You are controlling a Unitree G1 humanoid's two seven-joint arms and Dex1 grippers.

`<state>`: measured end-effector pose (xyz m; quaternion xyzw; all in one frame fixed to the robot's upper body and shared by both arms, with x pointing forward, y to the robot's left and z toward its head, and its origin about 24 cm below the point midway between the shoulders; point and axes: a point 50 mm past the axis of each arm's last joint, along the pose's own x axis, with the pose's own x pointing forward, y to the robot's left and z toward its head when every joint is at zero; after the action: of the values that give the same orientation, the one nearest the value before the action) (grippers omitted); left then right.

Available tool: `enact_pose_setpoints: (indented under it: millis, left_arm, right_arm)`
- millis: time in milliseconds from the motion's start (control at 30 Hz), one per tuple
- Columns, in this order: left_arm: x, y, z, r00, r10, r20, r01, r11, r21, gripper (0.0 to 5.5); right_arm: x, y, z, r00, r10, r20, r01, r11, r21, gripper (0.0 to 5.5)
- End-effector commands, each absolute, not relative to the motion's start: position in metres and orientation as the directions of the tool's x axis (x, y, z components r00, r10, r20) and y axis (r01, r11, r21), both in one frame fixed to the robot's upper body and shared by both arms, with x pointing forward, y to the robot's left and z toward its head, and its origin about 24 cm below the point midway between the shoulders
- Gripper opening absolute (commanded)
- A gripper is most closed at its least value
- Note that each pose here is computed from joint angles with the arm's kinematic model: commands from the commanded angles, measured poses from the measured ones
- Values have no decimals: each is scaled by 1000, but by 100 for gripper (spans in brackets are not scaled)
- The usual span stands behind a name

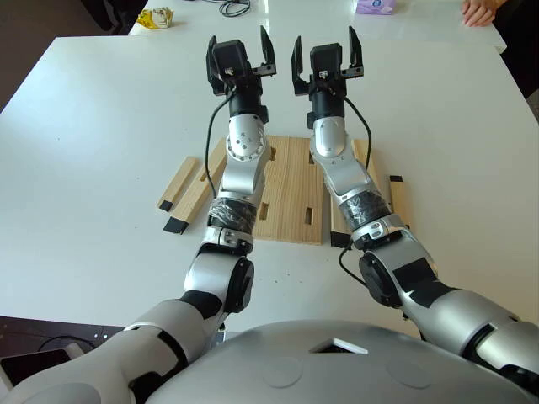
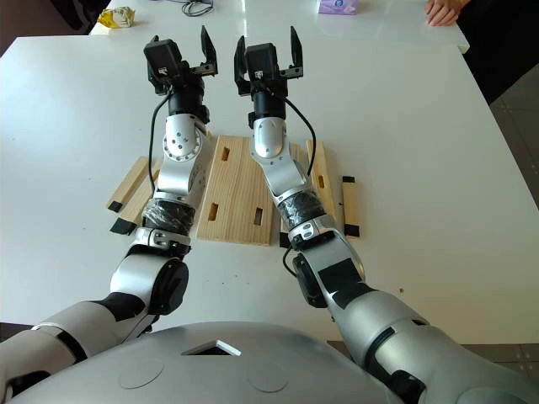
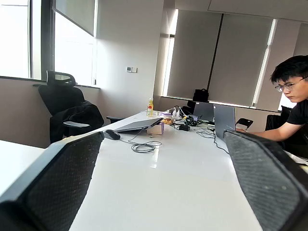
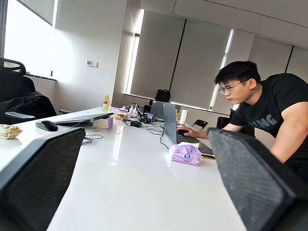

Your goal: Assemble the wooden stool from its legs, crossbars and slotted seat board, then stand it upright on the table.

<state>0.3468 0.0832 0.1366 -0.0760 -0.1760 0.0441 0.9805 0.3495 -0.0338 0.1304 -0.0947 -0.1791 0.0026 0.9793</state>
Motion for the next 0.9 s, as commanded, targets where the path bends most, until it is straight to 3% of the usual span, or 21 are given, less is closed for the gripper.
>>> enact_pose_setpoints:
  millis: [33,433,900]
  left_arm:
    - [342,73,130,942,104,320,-42,980,-194,458]
    - [339,68,119,952,65,301,-10,983,-181,458]
    - [348,72,125,942,85,324,-30,984,-173,458]
  right_arm:
    - [344,-24,128,937,65,344,-7,986,-169,467]
    - [339,-26,117,945,58,321,-5,986,-165,467]
    - [346,-25,125,932,52,359,5,988,-155,467]
